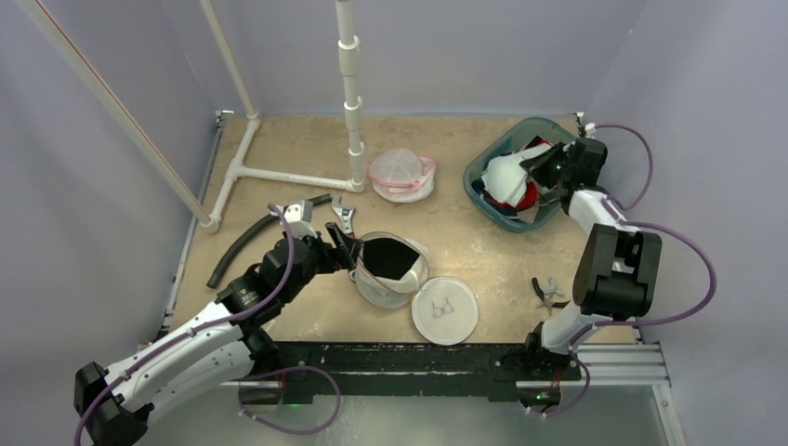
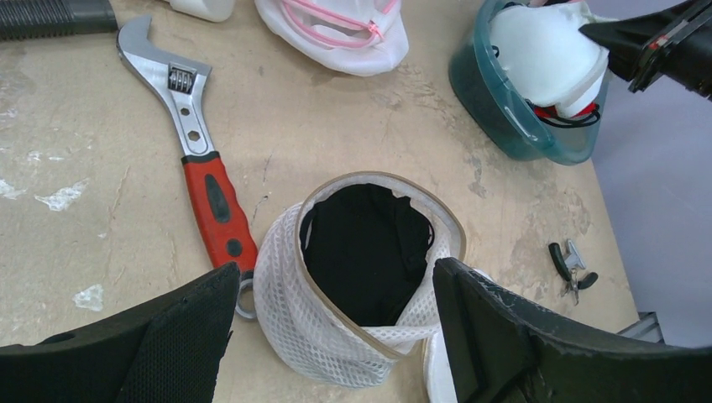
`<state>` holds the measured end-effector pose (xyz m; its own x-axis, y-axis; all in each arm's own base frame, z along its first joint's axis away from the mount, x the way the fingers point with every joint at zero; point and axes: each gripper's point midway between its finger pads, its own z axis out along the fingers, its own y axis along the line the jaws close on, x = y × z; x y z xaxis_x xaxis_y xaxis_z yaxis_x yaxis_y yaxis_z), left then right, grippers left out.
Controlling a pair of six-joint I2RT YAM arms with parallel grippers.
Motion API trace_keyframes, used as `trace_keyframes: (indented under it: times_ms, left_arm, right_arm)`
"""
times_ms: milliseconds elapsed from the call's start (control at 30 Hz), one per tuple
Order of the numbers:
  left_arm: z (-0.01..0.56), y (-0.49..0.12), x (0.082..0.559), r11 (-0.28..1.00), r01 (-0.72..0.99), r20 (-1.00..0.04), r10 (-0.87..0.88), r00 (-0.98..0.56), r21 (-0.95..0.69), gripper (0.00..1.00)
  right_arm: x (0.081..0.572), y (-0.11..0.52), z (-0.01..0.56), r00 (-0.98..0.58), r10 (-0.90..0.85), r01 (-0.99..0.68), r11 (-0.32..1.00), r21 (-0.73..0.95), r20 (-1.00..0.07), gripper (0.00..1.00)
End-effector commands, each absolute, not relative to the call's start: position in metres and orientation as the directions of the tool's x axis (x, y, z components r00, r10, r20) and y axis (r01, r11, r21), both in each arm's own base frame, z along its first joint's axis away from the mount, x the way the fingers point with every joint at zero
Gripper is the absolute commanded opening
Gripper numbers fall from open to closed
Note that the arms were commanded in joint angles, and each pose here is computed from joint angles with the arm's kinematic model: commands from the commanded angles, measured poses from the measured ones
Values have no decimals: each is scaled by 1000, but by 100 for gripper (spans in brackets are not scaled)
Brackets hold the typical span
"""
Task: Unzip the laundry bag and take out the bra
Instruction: Place the bra in the bin, then pick up the bra from the laundry bag.
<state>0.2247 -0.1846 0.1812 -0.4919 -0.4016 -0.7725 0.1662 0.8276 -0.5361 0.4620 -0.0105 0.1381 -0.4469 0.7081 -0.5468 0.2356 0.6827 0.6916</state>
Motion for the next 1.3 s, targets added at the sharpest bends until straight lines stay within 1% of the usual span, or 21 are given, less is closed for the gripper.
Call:
trace_keyframes:
  times_ms: [0,33,133,200,267,300,333,467,600,700,767,833,900,1000,1267]
  left_arm:
    - [187,-191,226,800,182,-759,-431,-488,-572,83]
    - [185,-191,225,799,181,-756,-431,-493,-573,83]
    - [181,-193,223,795,176,-746,-432,-507,-580,83]
    - [179,-193,223,796,174,-743,-429,-513,-580,83]
    - [179,-194,222,792,176,-740,-431,-517,-585,83]
    - [179,-194,222,790,178,-739,-431,-518,-586,83]
    - [180,-195,222,788,180,-738,-433,-518,-589,83]
    - [183,-200,222,779,193,-734,-432,-524,-596,83]
    - [179,-202,223,784,191,-733,-422,-533,-591,83]
    - [177,-204,224,786,192,-733,-417,-538,-588,83]
    - [178,-205,224,783,196,-731,-414,-542,-590,83]
    - [178,-206,224,783,198,-731,-413,-543,-590,83]
    - [179,-207,225,781,201,-732,-414,-542,-591,83]
    - [180,-209,225,781,208,-732,-408,-545,-590,82]
    - [171,-210,226,790,195,-727,-398,-560,-582,81]
  right_arm:
    - [476,-15,189,-413,670,145,717,682,-617,12]
    - [476,-17,183,-432,657,166,731,662,-618,23]
    - [468,-24,168,-437,656,221,741,634,-615,49]
    - [462,-29,169,-419,654,244,749,616,-629,60]
    - [458,-35,178,-399,642,263,764,589,-655,66]
    - [456,-42,188,-371,632,280,775,566,-681,68]
    - [456,-54,198,-330,626,319,779,540,-707,69]
    - [437,-66,233,-270,611,388,776,497,-744,70]
    - [412,-66,259,-230,580,415,785,460,-782,73]
    - [403,-61,272,-194,586,406,778,480,-787,74]
    - [402,-52,283,-159,602,346,776,527,-783,73]
    - [403,-38,285,-136,650,274,750,602,-748,72]
    - [410,-21,274,-173,713,216,700,680,-679,71]
    - [429,-12,244,-251,745,222,666,712,-618,69]
    - [450,-13,170,-338,765,306,641,704,-549,62]
